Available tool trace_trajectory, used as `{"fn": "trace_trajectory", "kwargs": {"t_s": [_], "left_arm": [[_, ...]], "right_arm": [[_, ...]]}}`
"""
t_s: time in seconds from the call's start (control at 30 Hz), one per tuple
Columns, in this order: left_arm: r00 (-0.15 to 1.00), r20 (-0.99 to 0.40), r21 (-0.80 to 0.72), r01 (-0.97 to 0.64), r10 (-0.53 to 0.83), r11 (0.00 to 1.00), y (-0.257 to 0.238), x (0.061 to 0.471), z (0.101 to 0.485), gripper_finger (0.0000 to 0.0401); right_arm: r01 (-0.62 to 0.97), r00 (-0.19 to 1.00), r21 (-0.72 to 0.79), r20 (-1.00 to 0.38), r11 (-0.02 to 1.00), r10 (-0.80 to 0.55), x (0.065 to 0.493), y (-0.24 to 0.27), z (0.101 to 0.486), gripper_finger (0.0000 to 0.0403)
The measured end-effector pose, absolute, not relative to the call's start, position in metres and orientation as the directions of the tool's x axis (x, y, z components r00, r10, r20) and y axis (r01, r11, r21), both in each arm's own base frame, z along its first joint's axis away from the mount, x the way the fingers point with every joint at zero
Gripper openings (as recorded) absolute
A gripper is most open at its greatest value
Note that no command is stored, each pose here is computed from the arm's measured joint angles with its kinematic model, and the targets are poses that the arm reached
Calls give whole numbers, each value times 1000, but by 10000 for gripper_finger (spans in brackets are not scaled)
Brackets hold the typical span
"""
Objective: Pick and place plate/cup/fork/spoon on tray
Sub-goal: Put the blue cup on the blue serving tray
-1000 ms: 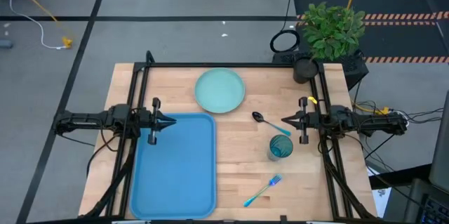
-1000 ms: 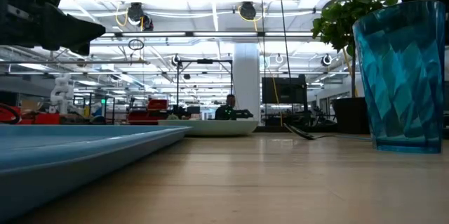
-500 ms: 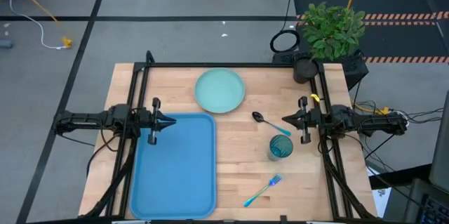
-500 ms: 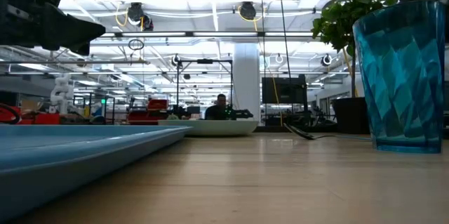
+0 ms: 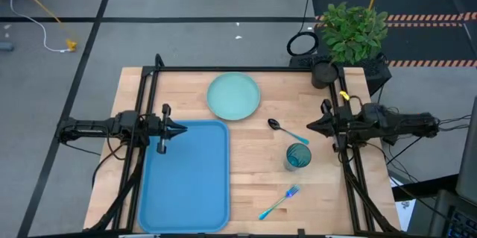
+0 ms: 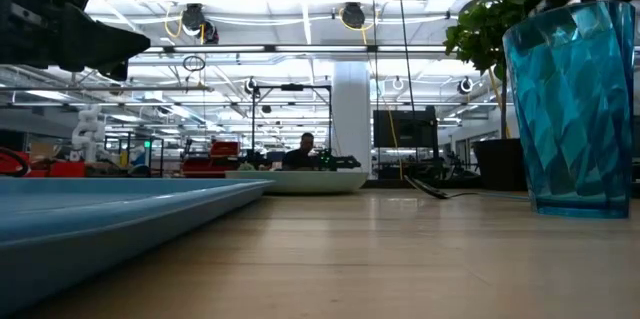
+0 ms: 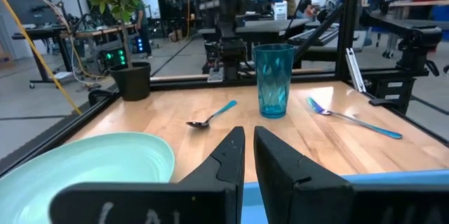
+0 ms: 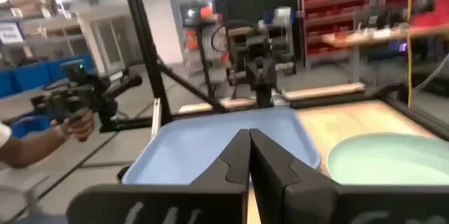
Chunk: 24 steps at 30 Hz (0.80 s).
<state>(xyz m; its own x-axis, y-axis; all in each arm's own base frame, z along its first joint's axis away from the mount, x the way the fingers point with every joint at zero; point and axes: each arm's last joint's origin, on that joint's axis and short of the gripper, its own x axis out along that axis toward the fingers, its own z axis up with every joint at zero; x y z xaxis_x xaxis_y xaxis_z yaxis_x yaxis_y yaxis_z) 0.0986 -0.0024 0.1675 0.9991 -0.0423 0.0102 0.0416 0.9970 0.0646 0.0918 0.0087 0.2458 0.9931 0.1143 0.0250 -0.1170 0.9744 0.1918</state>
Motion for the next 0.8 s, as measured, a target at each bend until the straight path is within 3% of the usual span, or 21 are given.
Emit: {"fn": "trace_trajectory", "kwargs": {"t_s": [0.33, 0.53, 0.8], "left_arm": [[999, 11, 14, 43, -43, 999, -2, 99, 168, 37], [999, 13, -58, 44, -43, 997, -2, 99, 168, 37], [995, 88, -44, 48, -44, 998, -2, 97, 180, 37]], "right_arm": [[-90, 926, 230, -340, 969, 167, 123, 20, 328, 0], [-20, 817, 275, -549, 961, 174, 146, 33, 348, 4], [49, 673, 299, -715, 953, 189, 166, 59, 358, 45]]}}
